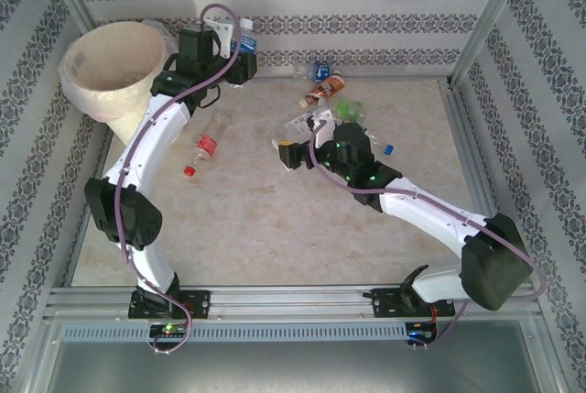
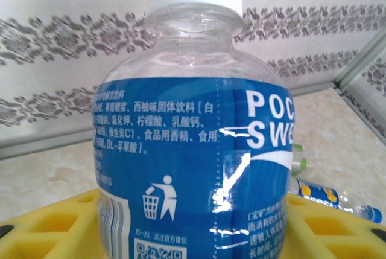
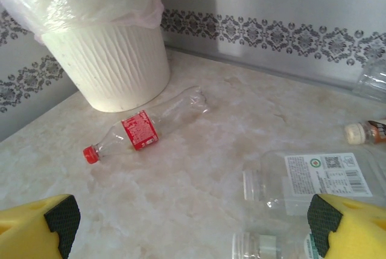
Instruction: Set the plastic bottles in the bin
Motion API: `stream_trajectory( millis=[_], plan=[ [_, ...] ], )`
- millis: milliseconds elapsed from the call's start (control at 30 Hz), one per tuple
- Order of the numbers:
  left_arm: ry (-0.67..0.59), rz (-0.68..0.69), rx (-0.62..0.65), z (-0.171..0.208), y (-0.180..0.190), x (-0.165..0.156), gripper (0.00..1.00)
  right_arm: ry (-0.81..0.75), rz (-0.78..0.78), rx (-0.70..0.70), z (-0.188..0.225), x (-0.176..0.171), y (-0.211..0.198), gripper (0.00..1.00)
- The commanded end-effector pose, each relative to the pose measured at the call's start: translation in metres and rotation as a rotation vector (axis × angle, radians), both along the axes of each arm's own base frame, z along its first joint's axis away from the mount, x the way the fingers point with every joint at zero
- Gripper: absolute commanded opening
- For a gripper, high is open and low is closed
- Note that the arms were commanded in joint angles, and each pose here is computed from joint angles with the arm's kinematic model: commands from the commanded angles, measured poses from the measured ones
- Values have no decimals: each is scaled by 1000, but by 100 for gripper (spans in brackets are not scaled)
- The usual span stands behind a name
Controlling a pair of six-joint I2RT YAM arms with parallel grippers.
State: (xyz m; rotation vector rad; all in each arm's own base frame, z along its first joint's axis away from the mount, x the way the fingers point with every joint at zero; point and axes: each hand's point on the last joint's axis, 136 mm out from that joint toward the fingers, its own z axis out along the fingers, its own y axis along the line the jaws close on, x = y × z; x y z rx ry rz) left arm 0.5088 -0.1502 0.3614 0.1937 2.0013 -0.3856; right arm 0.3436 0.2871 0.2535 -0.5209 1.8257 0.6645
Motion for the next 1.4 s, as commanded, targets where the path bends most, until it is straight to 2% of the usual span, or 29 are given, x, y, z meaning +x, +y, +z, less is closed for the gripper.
stream_trajectory(
  millis=[0, 167, 367, 667, 967, 1200, 1367],
  plan=[
    [-113, 88, 3, 39, 25, 0, 55, -79, 22, 3, 21, 1, 11, 98],
    [-191, 210, 50, 69, 57, -2, 56, -92, 26, 0, 24, 0, 14, 98],
    [-246, 319, 48, 92, 93, 1, 55, -100, 17, 4, 26, 1, 13, 98],
    [-292, 500, -8, 102, 156, 15, 55, -119, 16, -5, 29, 3, 13, 98],
    [-303, 687, 20, 93, 217, 32, 55, -119, 12, -14, 29, 2, 11, 98],
    [-240, 816, 41, 60, 258, 41, 55, -181, -13, 7, 41, -4, 0, 98],
    [-161, 858, 47, 32, 267, 48, 55, -235, -74, 23, 50, -8, -18, 98]
  ],
)
